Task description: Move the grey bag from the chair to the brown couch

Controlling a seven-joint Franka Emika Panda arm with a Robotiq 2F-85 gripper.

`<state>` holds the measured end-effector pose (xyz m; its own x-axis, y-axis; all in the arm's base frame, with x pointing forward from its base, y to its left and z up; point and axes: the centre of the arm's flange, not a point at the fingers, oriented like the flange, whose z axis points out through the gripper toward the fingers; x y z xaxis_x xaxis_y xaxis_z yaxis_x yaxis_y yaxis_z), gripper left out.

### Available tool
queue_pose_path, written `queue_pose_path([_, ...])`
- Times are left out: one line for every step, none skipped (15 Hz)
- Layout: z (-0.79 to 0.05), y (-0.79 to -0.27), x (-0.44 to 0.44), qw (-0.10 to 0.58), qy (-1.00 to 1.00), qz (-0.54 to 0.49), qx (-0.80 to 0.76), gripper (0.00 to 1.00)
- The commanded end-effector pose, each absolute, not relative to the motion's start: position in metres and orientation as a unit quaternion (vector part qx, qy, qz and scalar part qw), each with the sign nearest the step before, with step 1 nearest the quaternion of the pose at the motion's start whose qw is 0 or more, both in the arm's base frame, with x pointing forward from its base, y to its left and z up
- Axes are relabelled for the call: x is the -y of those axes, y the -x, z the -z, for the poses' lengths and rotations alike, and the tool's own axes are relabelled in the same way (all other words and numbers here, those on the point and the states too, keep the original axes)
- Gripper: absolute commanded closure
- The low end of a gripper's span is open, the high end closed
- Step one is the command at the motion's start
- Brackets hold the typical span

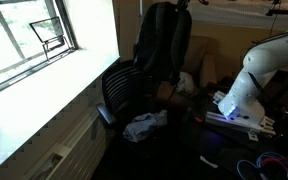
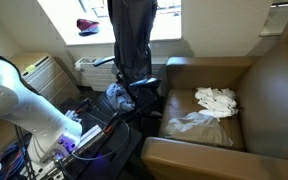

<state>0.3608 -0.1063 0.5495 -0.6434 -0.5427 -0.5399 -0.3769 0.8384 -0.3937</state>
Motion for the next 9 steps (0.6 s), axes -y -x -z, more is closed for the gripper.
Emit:
queue_pose_path([-0.572,-0.281,0.154,0.33,0.168,0.165,-0.914,0.96])
queue_pose_path([-0.569,-0.262,0.173,0.322,0.143,0.174,-0.92,0.96])
queue_pose_path([-0.557,-0.244,0.192,0.306,0.12,0.179,-0.927,0.96])
queue_pose_path([-0.545,-0.234,0.201,0.296,0.094,0.18,-0.933,0.96])
queue_pose_path([-0.561,-0.269,0.188,0.303,0.137,0.162,-0.929,0.85])
queue_pose_path([-0.556,-0.255,0.2,0.296,0.118,0.165,-0.933,0.85])
queue_pose_path([-0.551,-0.248,0.205,0.292,0.107,0.166,-0.936,0.85])
queue_pose_path([-0.542,-0.257,0.206,0.282,0.089,0.17,-0.94,0.96])
queue_pose_path([-0.531,-0.268,0.211,0.265,0.059,0.172,-0.947,0.96])
